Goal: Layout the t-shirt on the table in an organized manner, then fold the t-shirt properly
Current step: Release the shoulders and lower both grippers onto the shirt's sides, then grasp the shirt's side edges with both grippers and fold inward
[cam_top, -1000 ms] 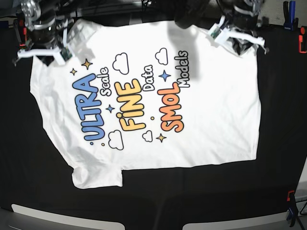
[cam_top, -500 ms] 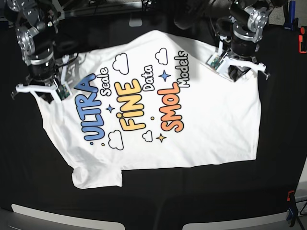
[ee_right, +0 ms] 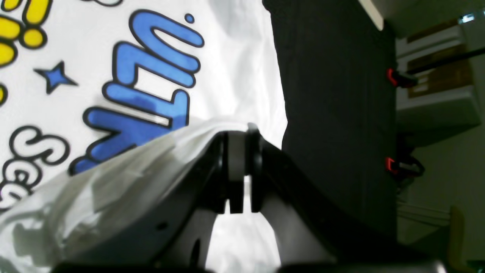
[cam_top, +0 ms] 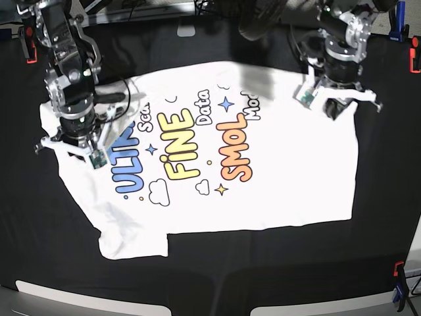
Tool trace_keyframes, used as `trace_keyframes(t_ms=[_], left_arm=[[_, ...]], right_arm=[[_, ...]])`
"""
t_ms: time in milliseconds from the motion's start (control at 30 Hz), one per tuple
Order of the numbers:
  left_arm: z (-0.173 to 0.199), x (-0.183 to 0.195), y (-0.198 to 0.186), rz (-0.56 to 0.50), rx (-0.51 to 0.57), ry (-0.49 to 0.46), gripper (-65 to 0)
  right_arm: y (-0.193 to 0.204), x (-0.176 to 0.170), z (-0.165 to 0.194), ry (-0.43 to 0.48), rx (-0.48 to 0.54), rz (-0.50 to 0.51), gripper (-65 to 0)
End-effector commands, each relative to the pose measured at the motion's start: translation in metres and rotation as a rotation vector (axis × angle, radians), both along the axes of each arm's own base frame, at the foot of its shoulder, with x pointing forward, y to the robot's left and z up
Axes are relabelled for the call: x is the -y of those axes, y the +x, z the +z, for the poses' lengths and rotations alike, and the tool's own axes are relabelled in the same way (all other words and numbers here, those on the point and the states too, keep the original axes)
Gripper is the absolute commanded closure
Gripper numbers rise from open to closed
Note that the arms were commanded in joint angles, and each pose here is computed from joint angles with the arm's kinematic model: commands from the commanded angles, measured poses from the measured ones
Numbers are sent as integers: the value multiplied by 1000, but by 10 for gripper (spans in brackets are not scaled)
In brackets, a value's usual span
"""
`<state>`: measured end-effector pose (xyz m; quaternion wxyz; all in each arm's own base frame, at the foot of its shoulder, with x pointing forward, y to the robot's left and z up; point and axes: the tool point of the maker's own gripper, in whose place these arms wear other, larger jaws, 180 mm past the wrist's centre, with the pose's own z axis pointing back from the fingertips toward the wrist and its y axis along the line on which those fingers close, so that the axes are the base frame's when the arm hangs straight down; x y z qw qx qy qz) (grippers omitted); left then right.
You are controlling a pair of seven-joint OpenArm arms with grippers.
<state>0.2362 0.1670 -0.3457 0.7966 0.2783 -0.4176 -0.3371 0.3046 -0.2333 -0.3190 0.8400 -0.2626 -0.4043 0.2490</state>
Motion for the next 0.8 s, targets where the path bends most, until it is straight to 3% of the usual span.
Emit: trace_keyframes(t_ms=[0,167,333,533,767], left_arm=[[16,-7,9,19,67,3,0],[16,-28,15,104,56,-66,0],[12,-18,15,93,40,-169,0],[14,-16,17,80,55,-175,0],[17,-13,19,61,75,-182,0]], right_arm=[[11,3,18,-20,62,4,0],[17,4,24,-22,81,3,0],[18,4,24,-21,82,2,0],[19,6,17,-19,77,8,0],[36,1,11,50,98,3,0]])
